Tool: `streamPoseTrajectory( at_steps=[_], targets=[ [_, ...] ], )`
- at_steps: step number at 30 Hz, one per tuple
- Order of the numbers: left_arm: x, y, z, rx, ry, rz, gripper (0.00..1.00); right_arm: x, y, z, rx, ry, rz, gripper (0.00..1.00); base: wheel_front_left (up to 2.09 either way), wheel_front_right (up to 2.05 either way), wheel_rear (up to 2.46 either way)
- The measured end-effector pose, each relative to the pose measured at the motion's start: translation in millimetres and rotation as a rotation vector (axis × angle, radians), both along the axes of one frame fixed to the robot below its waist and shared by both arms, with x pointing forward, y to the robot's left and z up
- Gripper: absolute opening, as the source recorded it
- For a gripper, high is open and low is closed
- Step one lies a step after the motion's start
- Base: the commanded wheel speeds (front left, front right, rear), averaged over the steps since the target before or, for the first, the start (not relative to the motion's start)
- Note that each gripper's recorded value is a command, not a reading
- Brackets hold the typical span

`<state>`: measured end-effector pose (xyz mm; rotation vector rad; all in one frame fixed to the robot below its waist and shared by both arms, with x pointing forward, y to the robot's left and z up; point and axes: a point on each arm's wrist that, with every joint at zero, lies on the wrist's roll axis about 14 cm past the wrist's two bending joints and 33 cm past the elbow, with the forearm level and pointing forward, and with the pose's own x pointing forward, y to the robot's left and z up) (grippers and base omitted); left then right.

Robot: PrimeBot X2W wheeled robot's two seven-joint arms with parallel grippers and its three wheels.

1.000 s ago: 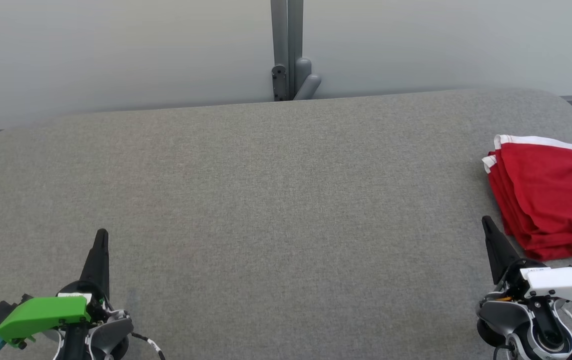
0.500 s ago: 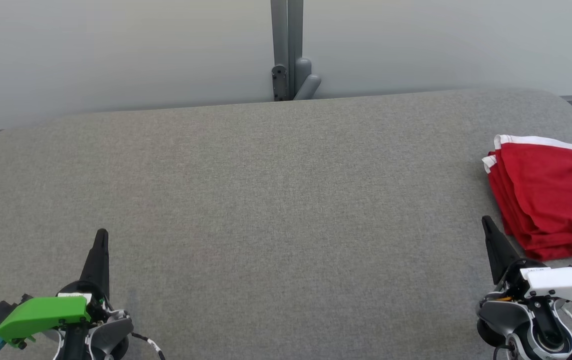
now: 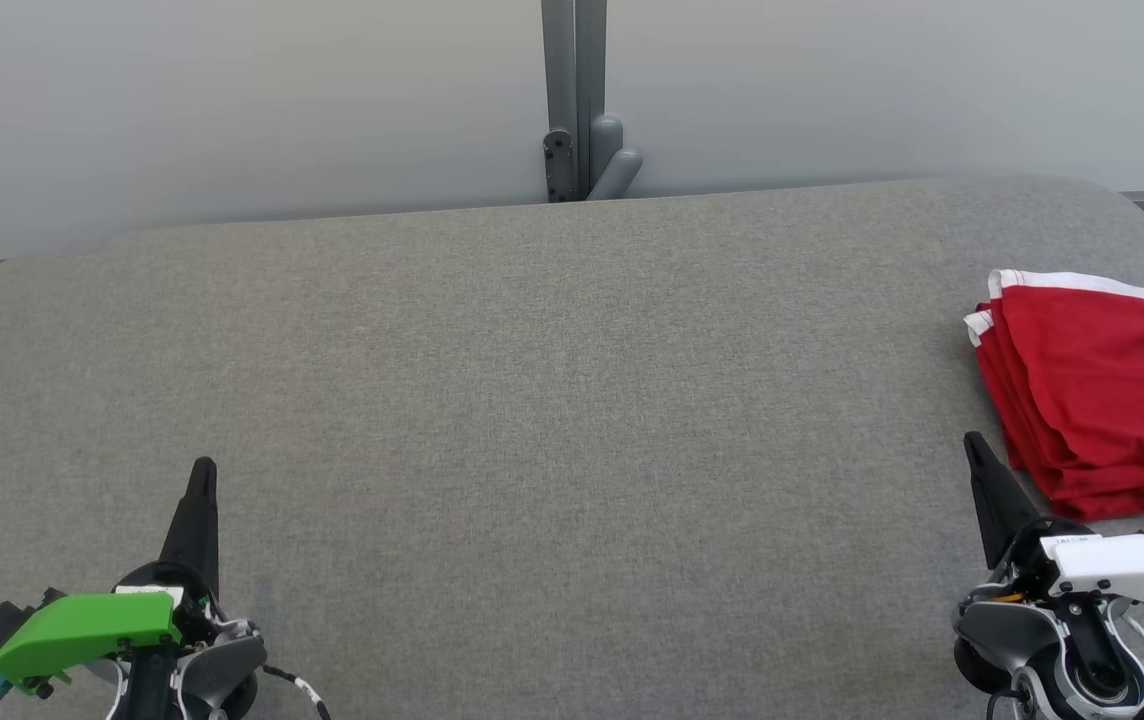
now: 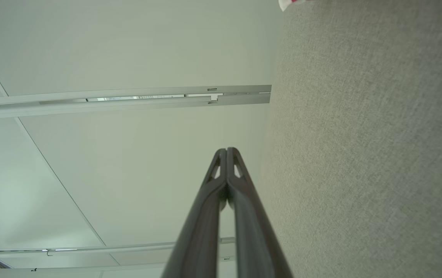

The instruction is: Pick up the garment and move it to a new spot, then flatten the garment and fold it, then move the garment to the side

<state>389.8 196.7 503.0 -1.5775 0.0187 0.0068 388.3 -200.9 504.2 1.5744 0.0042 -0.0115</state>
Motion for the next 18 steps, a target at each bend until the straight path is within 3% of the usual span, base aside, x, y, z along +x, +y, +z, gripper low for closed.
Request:
streamPoseTrajectory(
  at_steps=[18],
  targets=[
    [0.0, 0.0, 0.0, 0.000, 0.000, 0.000, 0.00, 0.0, 0.0, 0.0, 0.000, 0.000, 0.000, 0.00, 0.00, 0.00, 0.00]
  ],
)
